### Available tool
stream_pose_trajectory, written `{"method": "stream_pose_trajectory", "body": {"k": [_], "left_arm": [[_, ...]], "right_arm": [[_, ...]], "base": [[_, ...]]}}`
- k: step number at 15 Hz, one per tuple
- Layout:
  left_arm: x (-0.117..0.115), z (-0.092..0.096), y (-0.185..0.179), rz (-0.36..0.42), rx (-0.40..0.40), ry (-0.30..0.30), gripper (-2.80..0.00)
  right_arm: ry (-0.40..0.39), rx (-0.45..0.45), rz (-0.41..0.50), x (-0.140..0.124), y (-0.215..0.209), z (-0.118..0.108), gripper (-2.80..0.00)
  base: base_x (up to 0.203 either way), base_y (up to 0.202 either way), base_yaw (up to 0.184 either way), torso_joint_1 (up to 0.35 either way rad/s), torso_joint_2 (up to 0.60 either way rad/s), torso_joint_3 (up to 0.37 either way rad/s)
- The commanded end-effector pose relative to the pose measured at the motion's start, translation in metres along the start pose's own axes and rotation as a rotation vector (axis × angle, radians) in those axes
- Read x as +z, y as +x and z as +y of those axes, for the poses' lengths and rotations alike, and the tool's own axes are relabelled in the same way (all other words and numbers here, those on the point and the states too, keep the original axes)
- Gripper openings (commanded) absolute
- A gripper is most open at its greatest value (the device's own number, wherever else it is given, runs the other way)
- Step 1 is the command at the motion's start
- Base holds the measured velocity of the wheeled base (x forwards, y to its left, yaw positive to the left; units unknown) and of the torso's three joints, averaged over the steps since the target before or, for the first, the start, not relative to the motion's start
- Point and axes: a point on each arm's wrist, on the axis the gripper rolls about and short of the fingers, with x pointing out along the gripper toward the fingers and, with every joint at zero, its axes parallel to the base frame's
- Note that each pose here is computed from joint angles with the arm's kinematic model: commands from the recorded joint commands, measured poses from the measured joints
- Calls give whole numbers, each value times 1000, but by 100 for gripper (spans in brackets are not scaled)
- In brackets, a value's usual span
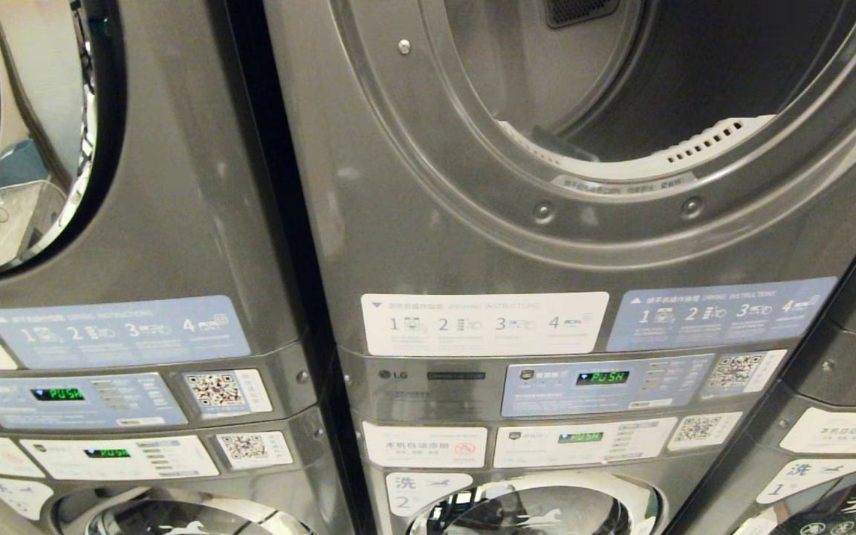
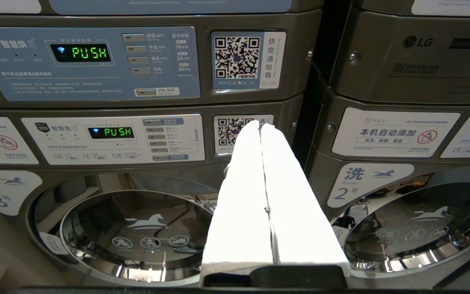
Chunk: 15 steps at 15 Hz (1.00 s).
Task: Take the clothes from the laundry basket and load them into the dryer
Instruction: Open the dryer
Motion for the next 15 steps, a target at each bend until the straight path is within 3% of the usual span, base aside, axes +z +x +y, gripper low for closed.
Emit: {"method": "stream_pose_trajectory", "body": {"k": [1,15], "left_arm": [[0,0,0,-2,0,0,-280],[0,0,0,-3,0,8,-280]], "right_arm": [[0,2,-2,0,0,0,-280],[0,2,-2,0,0,0,-280]], "base": [[0,0,0,0,0,0],[0,0,0,0,0,0]]}}
